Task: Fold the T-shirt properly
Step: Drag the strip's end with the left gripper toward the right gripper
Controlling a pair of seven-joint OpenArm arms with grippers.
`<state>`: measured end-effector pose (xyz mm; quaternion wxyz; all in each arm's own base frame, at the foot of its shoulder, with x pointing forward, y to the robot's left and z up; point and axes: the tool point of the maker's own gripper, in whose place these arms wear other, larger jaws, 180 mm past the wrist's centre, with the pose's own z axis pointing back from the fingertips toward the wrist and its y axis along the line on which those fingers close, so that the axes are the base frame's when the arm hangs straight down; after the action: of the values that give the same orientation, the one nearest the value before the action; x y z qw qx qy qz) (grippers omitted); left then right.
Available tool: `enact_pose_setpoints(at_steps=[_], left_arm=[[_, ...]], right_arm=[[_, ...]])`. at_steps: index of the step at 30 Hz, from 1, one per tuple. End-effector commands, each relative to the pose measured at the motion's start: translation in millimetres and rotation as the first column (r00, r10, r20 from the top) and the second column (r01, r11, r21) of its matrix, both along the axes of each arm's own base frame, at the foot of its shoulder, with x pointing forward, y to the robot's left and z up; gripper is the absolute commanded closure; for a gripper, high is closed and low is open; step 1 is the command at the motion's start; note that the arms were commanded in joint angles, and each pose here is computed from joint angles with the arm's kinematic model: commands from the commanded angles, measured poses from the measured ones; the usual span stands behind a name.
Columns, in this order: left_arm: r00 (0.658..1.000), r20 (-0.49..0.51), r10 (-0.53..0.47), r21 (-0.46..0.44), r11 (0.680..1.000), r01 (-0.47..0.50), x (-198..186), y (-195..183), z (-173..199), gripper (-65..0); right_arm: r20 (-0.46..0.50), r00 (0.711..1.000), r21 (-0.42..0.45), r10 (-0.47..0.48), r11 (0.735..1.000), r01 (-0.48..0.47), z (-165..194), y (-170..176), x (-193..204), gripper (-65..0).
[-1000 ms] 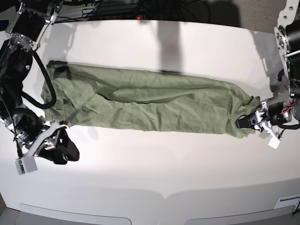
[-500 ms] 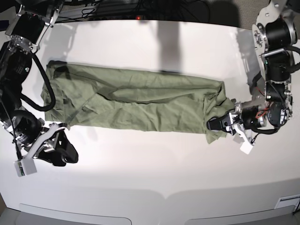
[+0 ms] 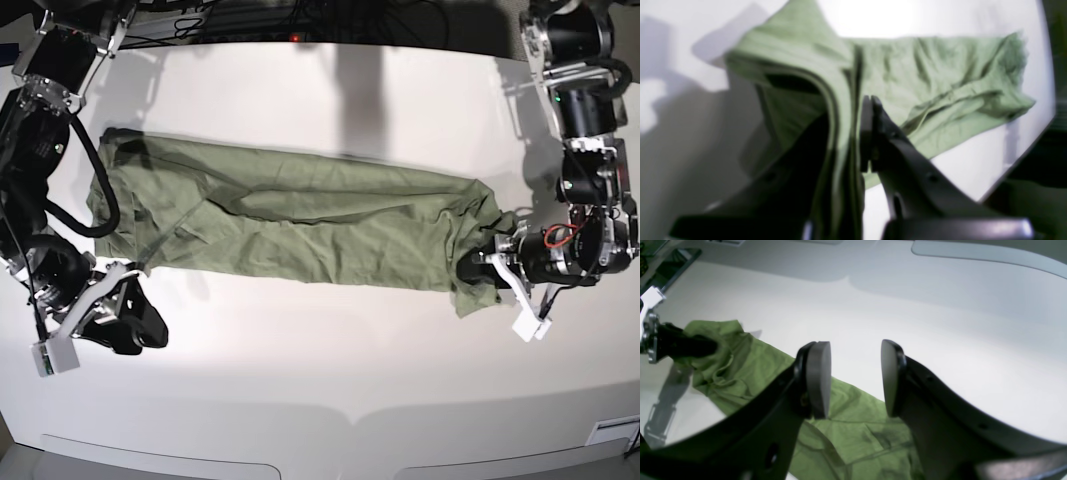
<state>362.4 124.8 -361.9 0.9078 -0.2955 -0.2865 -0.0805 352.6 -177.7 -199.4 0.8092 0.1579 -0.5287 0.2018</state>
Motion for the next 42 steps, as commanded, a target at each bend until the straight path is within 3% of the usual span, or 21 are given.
enact_pose_setpoints(at_steps=[1,8,16,24,29,35,42], left_arm=[[0.995,0.096,0.0,0.018,1.0,-0.002,14,1,26,0.0],[0.978,0.209,0.023,0.111,0.993,-0.047,8,-11,54,0.0],[0.982,0.177,0.06,0.012,0.998,-0.064,-4,-54,37,0.0],[0.972,0.211,0.1,-0.048,0.995,-0.091,0,-88,40,0.0],[0.966,0.229,0.123,-0.084,0.991,-0.106,-14,-98,27,0.0],[0.976,0.188,0.111,-0.065,0.993,-0.1,-40,-106,3,0.0],[0.967,0.197,0.164,-0.083,0.985,-0.151,-33,-101,6,0.0]], right_arm=[[0.067,0.998,0.011,0.013,1.0,-0.014,19,2,4,-25.1],[0.062,0.998,0.035,0.017,0.999,-0.019,17,9,4,-25.1],[0.062,0.998,0.049,0.019,0.999,-0.022,16,13,4,-25.1],[0.061,0.998,0.05,0.019,0.999,-0.022,16,13,4,-25.1],[0.061,0.998,0.049,0.019,0.999,-0.022,16,13,4,-25.1],[0.061,0.998,0.05,0.019,0.999,-0.022,16,13,4,-25.1],[0.061,0.998,0.05,0.019,0.999,-0.022,16,13,4,-25.1]])
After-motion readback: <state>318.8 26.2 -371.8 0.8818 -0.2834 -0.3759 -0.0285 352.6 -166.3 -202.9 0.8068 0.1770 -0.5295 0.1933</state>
